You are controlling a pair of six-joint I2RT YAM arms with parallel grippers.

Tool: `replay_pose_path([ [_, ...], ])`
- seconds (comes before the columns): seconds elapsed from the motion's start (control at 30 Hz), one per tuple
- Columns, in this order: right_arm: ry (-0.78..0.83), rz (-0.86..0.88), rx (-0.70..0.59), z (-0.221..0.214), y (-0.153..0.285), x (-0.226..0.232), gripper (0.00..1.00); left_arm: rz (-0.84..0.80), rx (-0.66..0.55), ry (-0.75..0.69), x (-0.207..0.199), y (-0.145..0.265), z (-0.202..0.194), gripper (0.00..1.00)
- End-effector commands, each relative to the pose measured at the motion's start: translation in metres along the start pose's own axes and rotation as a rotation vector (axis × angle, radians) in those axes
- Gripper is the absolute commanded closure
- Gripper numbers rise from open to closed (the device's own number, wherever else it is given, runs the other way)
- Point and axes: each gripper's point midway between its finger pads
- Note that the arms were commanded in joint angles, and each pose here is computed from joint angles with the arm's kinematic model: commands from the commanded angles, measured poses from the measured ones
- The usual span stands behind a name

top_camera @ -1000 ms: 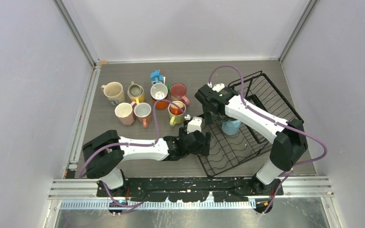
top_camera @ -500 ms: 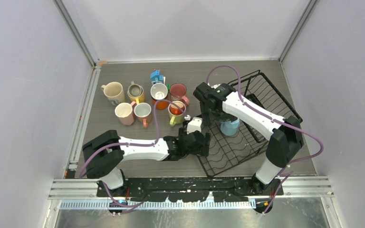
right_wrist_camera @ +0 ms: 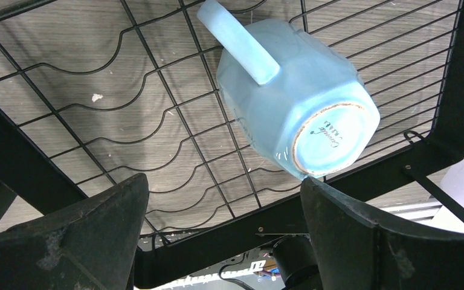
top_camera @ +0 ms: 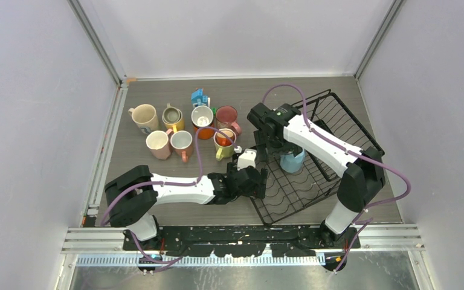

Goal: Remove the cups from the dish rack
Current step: Move the cup to the dish rack.

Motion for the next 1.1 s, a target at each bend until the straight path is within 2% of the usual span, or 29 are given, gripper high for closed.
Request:
replay_pose_path([
  [0.0,0.022,0.084,-0.063,0.017,0.027,0.012,0.0,-0.133,-0.138,0.053,-0.038,0.004,0.048,0.0],
  [0.3,0.086,0.103,-0.01,0.011,0.03,0.016,0.0,-0.138,-0.137,0.05,-0.04,0.003,0.049,0.0],
  [0.63,0.112,0.126,-0.016,0.011,0.038,0.013,0.0,-0.147,-0.134,0.051,-0.042,0.002,0.047,0.0],
  [1.07,0.113,0.207,-0.061,0.015,0.059,0.015,0.11,-0.151,-0.132,0.055,-0.043,0.001,0.046,0.01],
])
Point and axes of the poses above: each gripper's point midway between its finger pads, its own y axis back along the fingers, its own x axis along the line the jaws close on, z = x × y, and after that the axes turned 11 degrees about -y, right-handed
